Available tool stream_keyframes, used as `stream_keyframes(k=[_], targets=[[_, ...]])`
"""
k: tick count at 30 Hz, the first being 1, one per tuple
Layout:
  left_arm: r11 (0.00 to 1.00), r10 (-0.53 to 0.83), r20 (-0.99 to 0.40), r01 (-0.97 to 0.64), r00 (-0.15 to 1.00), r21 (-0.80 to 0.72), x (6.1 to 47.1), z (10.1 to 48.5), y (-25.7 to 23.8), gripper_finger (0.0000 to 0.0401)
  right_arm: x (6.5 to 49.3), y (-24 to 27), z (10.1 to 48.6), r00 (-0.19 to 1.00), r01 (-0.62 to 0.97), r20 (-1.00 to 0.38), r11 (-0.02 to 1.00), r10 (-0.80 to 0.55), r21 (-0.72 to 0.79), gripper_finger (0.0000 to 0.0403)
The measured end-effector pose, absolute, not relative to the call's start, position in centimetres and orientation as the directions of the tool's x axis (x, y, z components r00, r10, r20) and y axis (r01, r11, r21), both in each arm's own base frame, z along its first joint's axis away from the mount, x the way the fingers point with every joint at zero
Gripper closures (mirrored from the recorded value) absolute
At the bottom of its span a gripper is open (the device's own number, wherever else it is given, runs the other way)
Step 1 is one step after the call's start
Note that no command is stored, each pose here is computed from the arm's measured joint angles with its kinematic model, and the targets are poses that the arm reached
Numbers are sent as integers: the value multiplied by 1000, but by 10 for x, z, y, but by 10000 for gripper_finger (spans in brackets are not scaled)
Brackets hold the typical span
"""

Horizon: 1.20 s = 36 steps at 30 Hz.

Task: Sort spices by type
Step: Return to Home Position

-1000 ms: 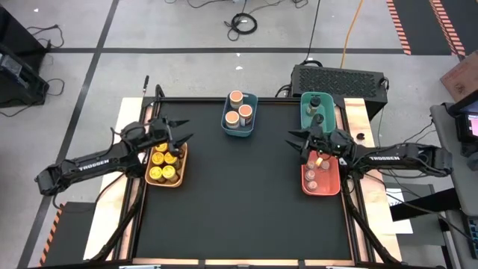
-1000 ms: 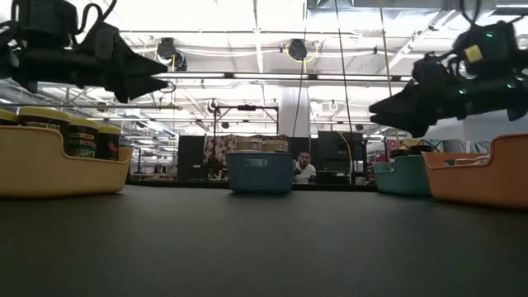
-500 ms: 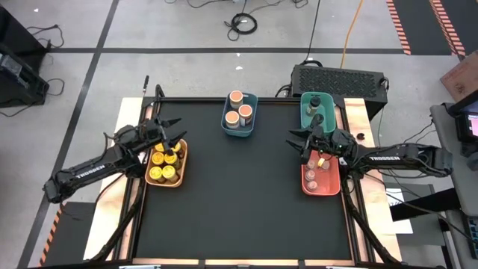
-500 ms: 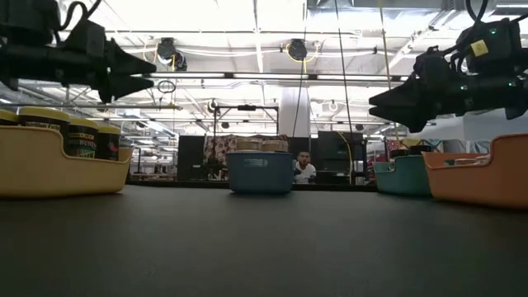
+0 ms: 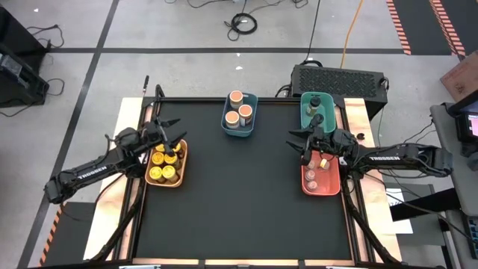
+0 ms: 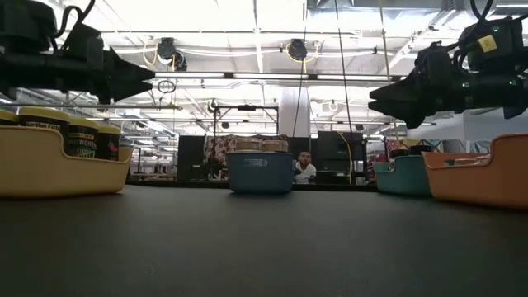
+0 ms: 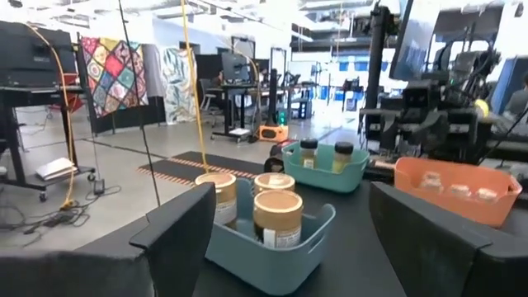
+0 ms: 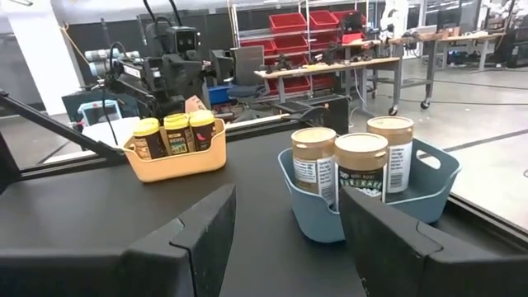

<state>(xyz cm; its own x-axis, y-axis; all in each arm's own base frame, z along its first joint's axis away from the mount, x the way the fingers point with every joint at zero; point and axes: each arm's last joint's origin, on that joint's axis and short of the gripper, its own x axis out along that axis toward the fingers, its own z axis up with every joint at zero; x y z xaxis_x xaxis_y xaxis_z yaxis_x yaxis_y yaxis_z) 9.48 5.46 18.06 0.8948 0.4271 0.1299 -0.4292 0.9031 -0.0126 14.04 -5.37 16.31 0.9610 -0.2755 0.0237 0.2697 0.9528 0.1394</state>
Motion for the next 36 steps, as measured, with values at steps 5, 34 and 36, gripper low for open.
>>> stream_keyframes(k=[5,34,36], targets=[[900,436,69,-436,897,-13,95,175,55,82,140,-54,164,956,286,29,948,-293,142,193],[850,526,65,-526,848,-14,94,174,58,82,122,-47,157,947,316,-116,930,-299,187,402],[850,526,65,-526,848,-14,94,174,58,82,119,-46,158,947,315,-121,932,-297,181,402]])
